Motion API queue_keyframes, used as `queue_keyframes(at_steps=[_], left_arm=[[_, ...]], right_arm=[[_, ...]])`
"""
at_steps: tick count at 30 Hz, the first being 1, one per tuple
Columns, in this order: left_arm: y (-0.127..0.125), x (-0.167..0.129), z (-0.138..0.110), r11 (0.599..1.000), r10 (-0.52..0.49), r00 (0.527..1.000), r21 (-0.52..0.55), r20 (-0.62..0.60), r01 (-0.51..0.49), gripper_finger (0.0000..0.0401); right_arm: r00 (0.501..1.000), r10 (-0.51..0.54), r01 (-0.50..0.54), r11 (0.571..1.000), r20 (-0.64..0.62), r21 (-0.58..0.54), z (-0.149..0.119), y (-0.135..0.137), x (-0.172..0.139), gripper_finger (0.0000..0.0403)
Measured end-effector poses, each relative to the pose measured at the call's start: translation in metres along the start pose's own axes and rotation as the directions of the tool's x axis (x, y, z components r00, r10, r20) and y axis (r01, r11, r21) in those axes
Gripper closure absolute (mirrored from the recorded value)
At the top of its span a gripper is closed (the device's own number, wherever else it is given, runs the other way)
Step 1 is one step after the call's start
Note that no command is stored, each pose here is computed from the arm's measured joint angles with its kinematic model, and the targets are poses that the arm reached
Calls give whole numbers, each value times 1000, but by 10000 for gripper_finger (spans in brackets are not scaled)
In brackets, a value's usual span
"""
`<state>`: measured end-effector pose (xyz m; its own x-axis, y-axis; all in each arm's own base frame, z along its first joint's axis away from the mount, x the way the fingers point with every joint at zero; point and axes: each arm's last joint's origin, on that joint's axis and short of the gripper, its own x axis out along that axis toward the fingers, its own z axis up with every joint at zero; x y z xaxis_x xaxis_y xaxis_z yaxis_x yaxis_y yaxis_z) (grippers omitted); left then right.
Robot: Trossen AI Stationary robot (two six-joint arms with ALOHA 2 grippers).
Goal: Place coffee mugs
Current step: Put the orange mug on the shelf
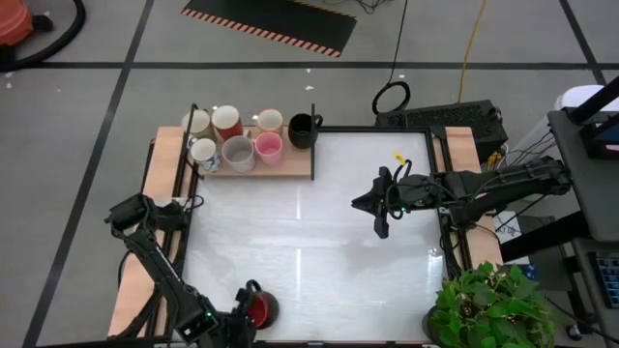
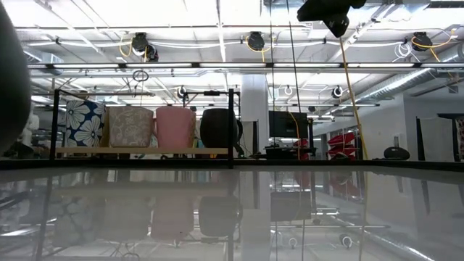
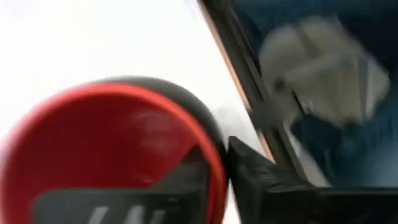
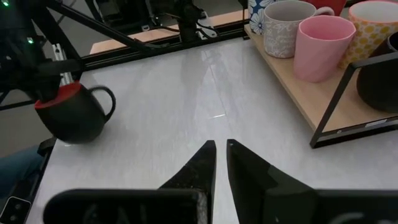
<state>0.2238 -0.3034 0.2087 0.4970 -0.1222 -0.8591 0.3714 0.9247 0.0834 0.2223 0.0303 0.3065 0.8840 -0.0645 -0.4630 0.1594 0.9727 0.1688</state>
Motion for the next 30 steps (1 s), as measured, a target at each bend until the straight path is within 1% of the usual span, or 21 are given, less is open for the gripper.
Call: queue_keyframes(at_steps=[1,2,5,6,8,10,12,13,15,16,19,22,25,30], left_arm=[[-1,0,-2,999,-5,1000,33,-19,6,367],[-1,1,-5,997,8,999,76,-34,-6,377],[2,1,-6,987,10,998,158,-59,-1,377],[4,1,-7,979,27,997,206,-74,-11,377],[8,1,-10,947,52,992,320,-112,-14,377],[11,1,-10,900,59,991,436,-123,0,377],[17,-2,-6,853,61,991,522,-116,9,377],[22,-5,-4,839,71,992,543,-108,-1,377],[33,-10,1,820,103,991,571,-85,-36,377],[39,-12,4,817,116,991,574,-71,-54,377],[61,-25,13,819,130,991,568,-36,-87,377],[86,-39,21,835,145,989,538,-8,-118,377],[112,-54,25,838,165,986,527,3,-142,377],[154,-75,25,808,222,975,561,-5,-181,377]], right_arm=[[1000,0,0,1000,0,0,0,0,0,371],[1000,0,0,1000,0,0,0,0,0,371],[1000,0,0,1000,0,0,0,0,0,371],[1000,0,0,1000,0,0,0,0,0,371],[1000,-3,3,1000,1,0,0,0,0,371],[1000,-3,3,1000,1,0,0,0,0,371],[1000,-4,4,1000,1,0,0,0,0,371],[1000,-4,4,1000,1,0,0,0,0,371],[1000,-4,4,1000,1,0,0,0,0,371],[1000,-4,4,1000,1,0,0,0,0,371],[1000,-7,7,1000,2,-10,0,-1,0,371],[1000,-7,7,1000,2,-29,0,-1,0,371],[1000,-8,8,999,2,-45,0,-1,0,371],[1000,-9,9,998,-4,-69,0,-1,0,371]])
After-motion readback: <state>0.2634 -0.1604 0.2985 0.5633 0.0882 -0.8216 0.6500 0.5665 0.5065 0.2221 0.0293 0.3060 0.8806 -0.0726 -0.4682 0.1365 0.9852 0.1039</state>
